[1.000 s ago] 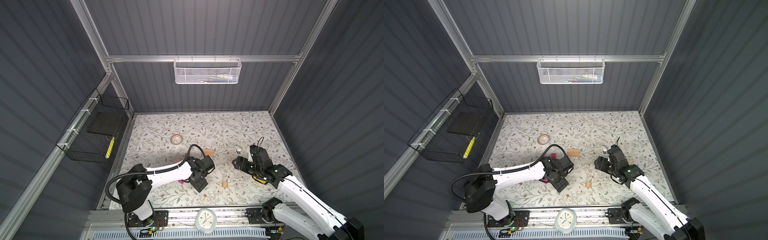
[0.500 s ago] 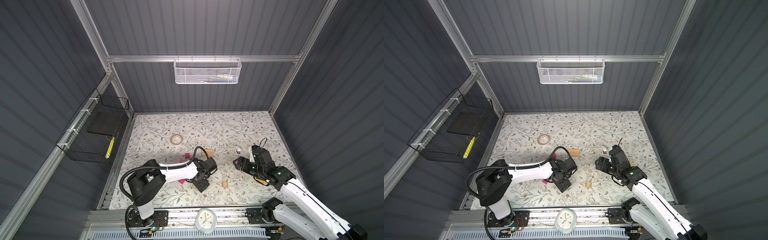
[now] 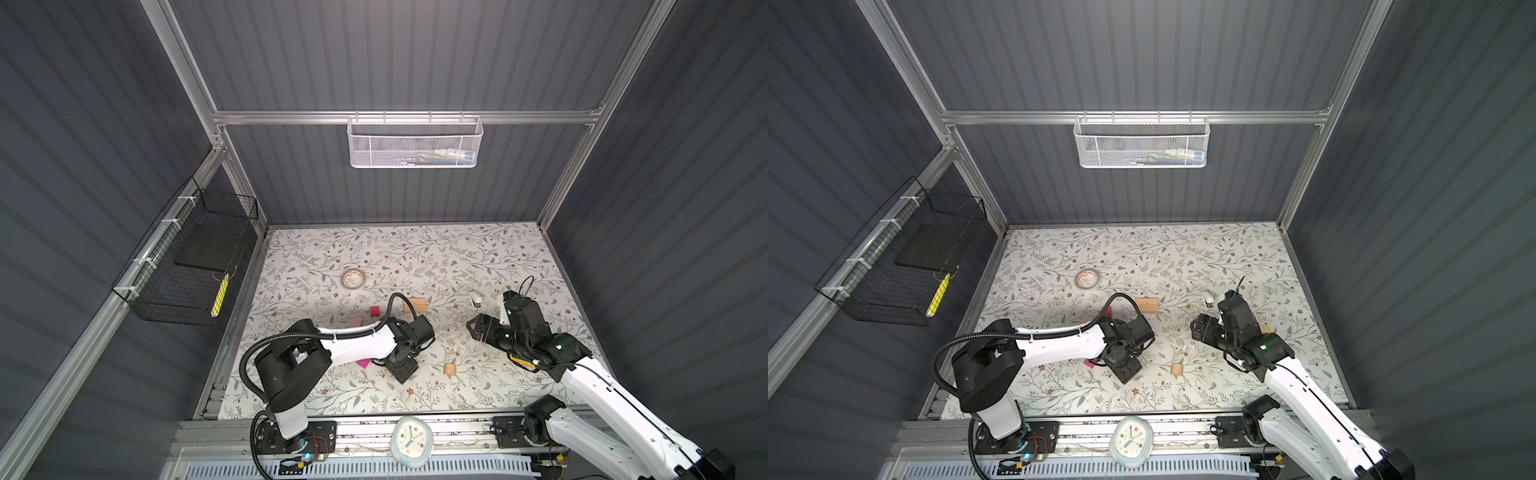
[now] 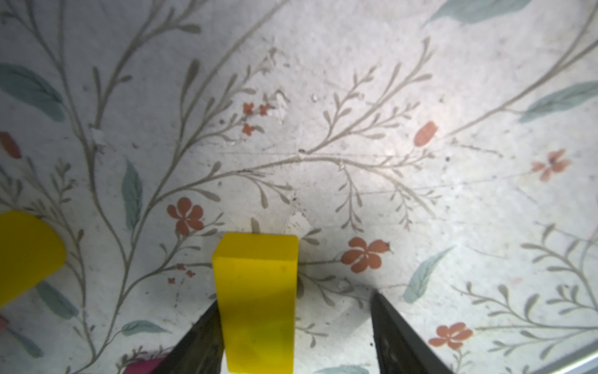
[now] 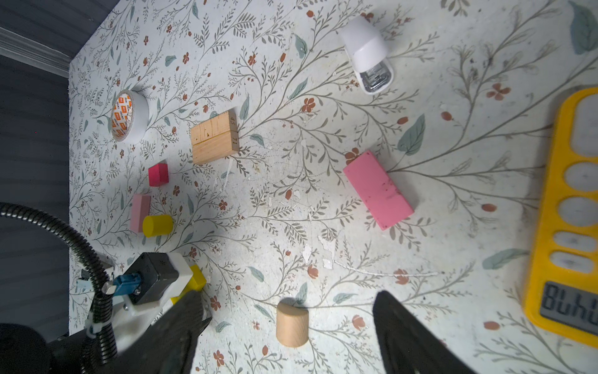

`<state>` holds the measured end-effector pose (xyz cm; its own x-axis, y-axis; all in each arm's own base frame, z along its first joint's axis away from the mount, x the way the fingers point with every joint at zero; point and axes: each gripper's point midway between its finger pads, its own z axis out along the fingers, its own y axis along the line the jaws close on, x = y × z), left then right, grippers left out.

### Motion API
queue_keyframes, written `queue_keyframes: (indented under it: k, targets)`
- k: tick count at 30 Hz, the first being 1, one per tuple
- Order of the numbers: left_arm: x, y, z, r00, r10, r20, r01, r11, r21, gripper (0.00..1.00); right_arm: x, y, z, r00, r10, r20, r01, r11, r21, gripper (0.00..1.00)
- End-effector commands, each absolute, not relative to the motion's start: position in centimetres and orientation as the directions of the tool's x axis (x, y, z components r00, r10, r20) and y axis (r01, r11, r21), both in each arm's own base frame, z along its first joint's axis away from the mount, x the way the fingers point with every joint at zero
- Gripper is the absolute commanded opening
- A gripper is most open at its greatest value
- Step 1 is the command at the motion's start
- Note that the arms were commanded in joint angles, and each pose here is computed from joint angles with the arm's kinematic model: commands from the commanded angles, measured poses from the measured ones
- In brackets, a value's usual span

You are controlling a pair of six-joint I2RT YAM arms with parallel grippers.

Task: Build the wood block tower
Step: 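Close the left gripper on the yellow rectangular block, then lift the yellow block with the left gripper and carry it over the wooden stack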

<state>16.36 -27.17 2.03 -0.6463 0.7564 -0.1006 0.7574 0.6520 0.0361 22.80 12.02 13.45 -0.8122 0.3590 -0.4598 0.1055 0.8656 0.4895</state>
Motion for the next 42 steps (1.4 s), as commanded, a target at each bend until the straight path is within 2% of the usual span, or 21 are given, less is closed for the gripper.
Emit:
queue_keyframes:
  k: [1,13,29,36,42]
  targets:
    - [15.9,-26.1,2.6,-0.684,0.725,-0.08,0.726,0.687,0.033,0.67,23.1,12.1,14.1,-0.801,0.371,-0.469,0.106,0.86,0.5,0.84]
    - [16.5,-26.1,3.4,-0.723,0.681,-0.115,0.681,0.731,0.046,0.57,23.2,12.4,14.2,-0.803,0.368,-0.468,0.096,0.856,0.507,0.8]
    - [16.3,-25.7,2.3,-0.741,0.665,-0.094,0.663,0.747,0.054,0.46,23.2,12.4,14.1,-0.806,0.371,-0.462,0.099,0.853,0.512,0.77]
    - [16.4,-25.6,2.1,-0.75,0.655,-0.093,0.652,0.756,0.062,0.37,23.2,12.4,14.2,-0.803,0.371,-0.467,0.097,0.854,0.511,0.76]
    - [16.8,-25.9,2.6,-0.762,0.639,-0.107,0.636,0.769,0.067,0.23,23.1,12.3,14.0,-0.804,0.372,-0.464,0.101,0.854,0.51,0.78]
